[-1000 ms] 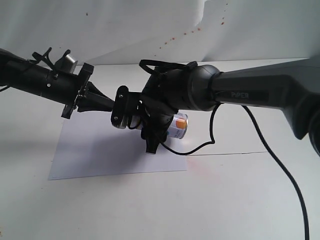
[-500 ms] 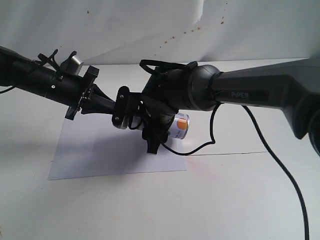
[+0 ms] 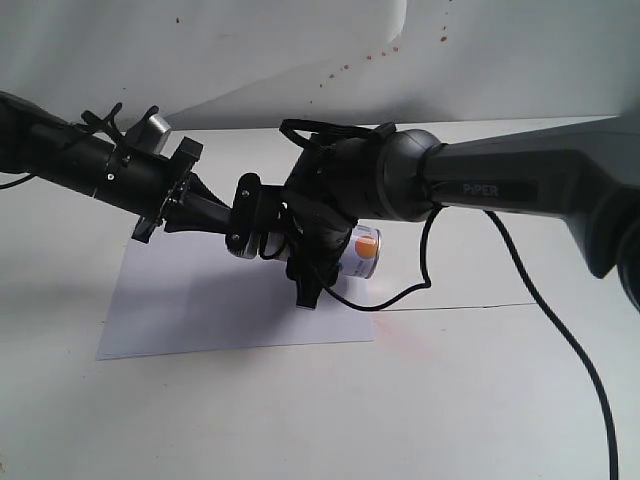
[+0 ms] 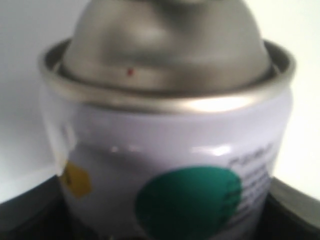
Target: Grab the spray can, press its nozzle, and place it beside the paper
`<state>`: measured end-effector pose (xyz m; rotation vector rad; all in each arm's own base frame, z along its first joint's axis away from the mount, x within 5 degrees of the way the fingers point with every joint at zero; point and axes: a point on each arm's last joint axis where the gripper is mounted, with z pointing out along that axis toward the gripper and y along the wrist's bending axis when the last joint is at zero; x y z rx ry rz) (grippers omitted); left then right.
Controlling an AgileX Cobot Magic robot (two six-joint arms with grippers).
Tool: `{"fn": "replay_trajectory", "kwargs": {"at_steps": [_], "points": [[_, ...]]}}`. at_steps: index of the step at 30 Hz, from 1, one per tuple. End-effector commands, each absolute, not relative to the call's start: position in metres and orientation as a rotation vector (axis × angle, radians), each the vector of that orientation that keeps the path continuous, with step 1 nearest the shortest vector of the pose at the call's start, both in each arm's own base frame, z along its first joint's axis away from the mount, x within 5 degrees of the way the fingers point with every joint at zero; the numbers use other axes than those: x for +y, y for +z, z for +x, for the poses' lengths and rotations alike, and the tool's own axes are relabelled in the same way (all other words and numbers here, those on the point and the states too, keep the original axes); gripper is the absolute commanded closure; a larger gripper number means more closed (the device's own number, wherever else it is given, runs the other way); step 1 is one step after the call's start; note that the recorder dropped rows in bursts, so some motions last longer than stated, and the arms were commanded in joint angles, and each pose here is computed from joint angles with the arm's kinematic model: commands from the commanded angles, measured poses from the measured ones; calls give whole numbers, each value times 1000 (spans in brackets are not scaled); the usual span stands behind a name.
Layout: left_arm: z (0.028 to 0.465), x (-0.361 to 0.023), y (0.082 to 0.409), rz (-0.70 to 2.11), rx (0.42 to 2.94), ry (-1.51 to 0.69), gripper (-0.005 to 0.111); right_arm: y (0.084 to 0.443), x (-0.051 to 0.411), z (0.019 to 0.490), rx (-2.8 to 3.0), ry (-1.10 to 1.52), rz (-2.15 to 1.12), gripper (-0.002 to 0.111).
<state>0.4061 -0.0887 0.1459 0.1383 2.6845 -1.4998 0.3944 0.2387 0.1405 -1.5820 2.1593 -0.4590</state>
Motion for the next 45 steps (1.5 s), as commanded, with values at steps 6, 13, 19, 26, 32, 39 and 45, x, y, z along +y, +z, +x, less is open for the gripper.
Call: {"fn": "replay_trajectory", "kwargs": {"at_steps": [6, 13, 19, 26, 32, 39, 45], "points": [[405, -94, 145, 152, 2693, -1516, 107, 156, 241, 398, 2096, -441, -1546, 108], [409, -74, 151, 101, 2664, -1493, 107, 155, 240, 398, 2106, -447, -1546, 108], [408, -49, 186, 82, 2567, -1348, 107, 155, 229, 403, 2145, -466, -1525, 108], [376, -32, 229, -3, 2410, -912, 107, 155, 227, 404, 2174, -414, -1475, 108], [317, -17, 274, -58, 2210, -575, 107, 154, 230, 403, 2206, -343, -1427, 108], [219, -2, 327, -115, 1870, -269, 107, 165, 231, 403, 2228, -296, -1311, 108], [141, 4, 329, -141, 1645, -124, 107, 183, 233, 400, 2217, -234, -1240, 108]]}}
